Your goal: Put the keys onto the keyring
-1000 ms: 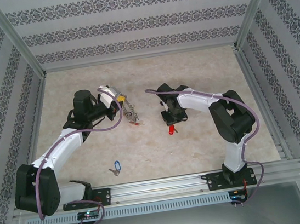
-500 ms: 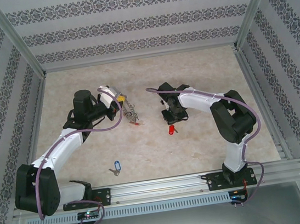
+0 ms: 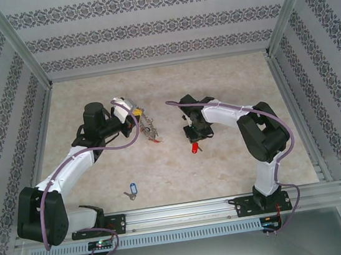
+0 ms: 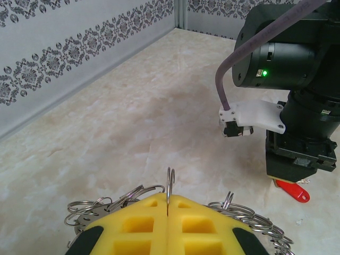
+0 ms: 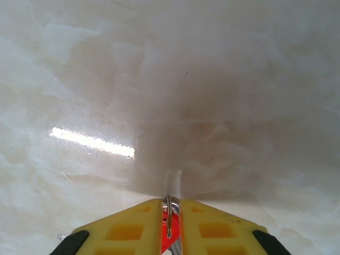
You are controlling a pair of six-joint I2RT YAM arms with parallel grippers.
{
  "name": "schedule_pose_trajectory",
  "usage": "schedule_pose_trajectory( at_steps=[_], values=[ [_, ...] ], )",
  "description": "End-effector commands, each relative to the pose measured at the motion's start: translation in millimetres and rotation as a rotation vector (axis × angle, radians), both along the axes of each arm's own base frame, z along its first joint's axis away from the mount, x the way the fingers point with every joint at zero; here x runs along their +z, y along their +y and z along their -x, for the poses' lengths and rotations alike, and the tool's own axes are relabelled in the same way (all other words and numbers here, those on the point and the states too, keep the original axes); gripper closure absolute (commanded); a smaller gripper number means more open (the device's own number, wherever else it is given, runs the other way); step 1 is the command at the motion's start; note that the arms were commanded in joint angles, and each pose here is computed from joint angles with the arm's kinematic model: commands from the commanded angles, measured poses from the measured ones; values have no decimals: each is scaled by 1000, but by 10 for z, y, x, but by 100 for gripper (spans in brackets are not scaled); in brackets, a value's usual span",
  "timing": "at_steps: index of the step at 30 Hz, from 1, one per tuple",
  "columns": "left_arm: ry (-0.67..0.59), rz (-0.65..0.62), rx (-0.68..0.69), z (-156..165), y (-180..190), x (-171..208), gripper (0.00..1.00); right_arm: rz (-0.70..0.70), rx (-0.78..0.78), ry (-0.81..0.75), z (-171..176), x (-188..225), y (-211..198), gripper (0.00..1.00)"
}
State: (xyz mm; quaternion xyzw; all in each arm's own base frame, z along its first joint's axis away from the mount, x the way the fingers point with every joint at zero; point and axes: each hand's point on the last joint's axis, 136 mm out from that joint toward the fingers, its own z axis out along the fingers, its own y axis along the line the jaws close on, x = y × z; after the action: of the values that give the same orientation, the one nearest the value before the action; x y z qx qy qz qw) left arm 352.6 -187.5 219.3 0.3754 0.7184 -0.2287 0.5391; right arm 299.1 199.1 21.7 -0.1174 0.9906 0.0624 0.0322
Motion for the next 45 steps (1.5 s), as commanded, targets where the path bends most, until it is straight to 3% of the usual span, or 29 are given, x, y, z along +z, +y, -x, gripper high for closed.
schedule_pose_trajectory(
  at_steps=[1,6,11,21,27,36,42,45],
  values=[
    [-64,9,-35,45,-49,177,100,2,-2,18,39,-44,-7,92],
    [-65,9,-35,45,-47,183,100,4,-4,5,24,5,-16,93],
    [-69,12,-46,70,-61,191,100,-44,0,-52,0,217,2,100],
    [-104,61,-226,354,-338,390,100,-541,218,-434,89,1536,287,100],
    [-93,57,-396,678,-647,492,100,-711,353,-686,276,2238,276,100],
    [-67,67,-566,988,-1028,545,100,-768,549,-1004,650,2709,220,100],
    [-39,66,-613,1053,-1203,446,100,-560,665,-1128,725,2594,250,100],
    [-31,57,-609,1034,-1247,385,100,-550,710,-1137,746,2591,336,100]
  ],
)
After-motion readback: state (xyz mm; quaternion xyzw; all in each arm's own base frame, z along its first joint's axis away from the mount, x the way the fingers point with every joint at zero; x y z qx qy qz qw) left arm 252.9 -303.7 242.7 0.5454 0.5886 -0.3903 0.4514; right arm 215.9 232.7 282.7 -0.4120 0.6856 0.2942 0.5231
